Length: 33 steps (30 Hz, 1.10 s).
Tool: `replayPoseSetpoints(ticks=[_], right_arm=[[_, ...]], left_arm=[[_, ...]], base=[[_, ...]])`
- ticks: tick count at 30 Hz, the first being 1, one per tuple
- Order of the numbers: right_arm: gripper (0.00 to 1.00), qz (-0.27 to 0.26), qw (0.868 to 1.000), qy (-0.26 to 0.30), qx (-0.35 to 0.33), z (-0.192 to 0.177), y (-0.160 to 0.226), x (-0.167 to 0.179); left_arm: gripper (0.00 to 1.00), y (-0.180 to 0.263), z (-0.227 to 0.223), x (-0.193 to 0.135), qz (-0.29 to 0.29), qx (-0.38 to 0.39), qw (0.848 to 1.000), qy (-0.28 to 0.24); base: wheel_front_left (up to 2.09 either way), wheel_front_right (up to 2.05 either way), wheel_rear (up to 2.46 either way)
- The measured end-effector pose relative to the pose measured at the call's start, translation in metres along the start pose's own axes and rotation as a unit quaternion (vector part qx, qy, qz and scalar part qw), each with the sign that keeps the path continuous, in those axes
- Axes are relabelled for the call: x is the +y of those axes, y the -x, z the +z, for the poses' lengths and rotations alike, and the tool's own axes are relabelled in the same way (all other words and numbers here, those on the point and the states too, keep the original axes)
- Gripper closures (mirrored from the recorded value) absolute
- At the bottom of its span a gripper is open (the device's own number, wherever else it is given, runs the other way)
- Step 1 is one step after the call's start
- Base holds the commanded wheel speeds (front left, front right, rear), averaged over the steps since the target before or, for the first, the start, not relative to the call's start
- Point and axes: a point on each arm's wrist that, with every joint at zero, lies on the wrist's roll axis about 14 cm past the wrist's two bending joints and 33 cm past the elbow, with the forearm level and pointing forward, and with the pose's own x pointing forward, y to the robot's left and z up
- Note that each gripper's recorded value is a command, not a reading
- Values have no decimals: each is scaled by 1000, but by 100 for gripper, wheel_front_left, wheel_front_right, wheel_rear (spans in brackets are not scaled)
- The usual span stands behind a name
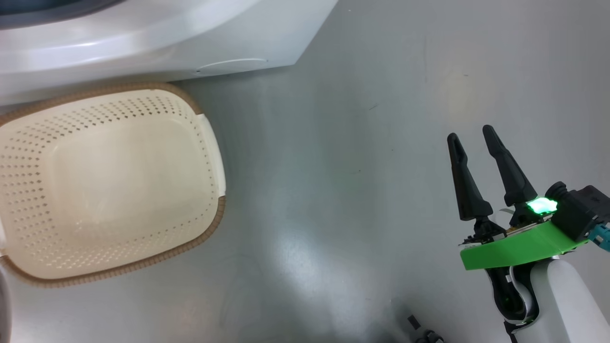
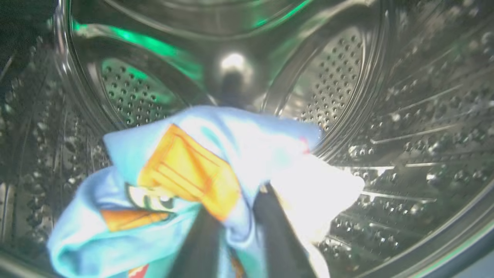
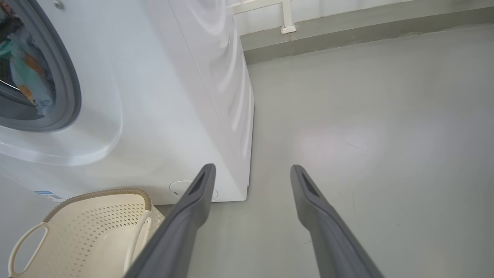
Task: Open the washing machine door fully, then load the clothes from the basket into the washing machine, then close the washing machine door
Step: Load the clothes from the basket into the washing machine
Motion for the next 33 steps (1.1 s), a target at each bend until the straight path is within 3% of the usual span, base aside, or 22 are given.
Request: replayPoseSetpoints(ticks=[14, 23, 33], right_arm=[[0, 3, 1000, -3, 1, -2, -2, 3], [0, 14, 1000, -5, -8, 5, -4, 10], [0, 23, 1000, -6, -19, 13, -4, 15]], left_arm=[[0, 8, -26, 1, 11, 43, 999, 3], [0, 28, -59, -5, 12, 114, 993, 1], [0, 41, -58, -8, 14, 137, 990, 6]], base=[[0, 0, 0], [0, 0, 0], [0, 0, 0]])
